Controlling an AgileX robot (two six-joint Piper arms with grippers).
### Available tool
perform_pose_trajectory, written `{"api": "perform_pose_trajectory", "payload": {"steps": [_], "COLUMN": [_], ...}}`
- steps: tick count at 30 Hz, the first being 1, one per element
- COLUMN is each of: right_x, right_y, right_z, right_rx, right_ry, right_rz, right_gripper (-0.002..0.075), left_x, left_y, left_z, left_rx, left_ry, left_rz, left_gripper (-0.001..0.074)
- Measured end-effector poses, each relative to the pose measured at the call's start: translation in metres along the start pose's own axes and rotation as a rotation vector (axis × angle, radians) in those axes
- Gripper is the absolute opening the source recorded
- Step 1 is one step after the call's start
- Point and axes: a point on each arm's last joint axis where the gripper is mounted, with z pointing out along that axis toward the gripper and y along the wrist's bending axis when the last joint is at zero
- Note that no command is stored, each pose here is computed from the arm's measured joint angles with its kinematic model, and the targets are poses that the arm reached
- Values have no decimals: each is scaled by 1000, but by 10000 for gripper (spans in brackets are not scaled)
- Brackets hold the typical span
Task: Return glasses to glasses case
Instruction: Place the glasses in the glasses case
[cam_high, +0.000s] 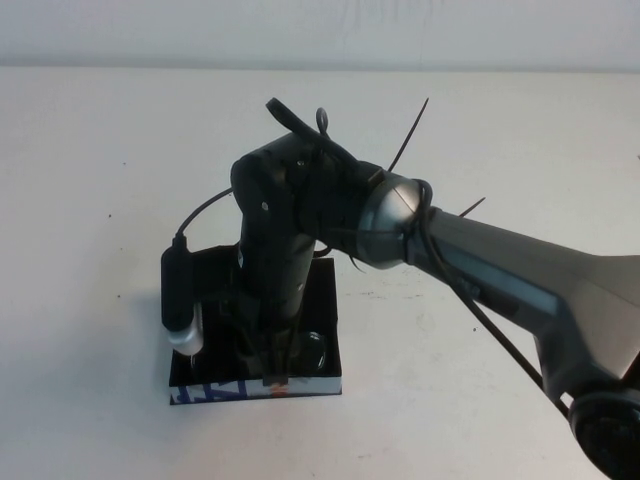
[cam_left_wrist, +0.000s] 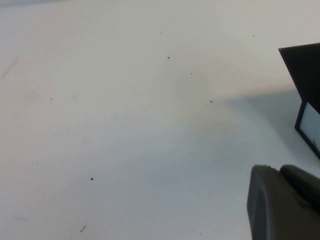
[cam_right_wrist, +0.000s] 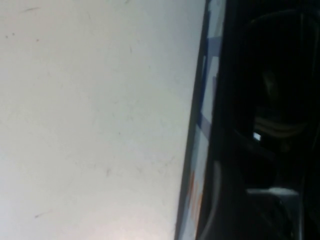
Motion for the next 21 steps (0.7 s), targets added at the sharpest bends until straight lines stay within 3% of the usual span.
{"api": "perform_pose_trajectory", "payload": {"steps": [5, 9, 12, 15, 21], "right_x": [-2, -4, -4, -3, -3], "right_y": [3, 10, 15, 20, 22], "right_z": [-31, -70, -95, -111, -117], "right_rx": [55, 113, 146, 161, 165], "right_ry": [-33, -86, -126, -152, -163], "right_rz": [-9, 93, 196, 263, 300], "right_gripper": [305, 283, 207, 70, -5], "left_x": [0, 0, 0, 0, 0], "left_y": [0, 0, 0, 0, 0], "left_z": [0, 0, 0, 0, 0], "left_rx": [0, 0, 0, 0, 0], "left_ry": [0, 0, 0, 0, 0], "left_rz": [0, 0, 0, 0, 0], "left_gripper": [-1, -1, -1, -1, -1]}}
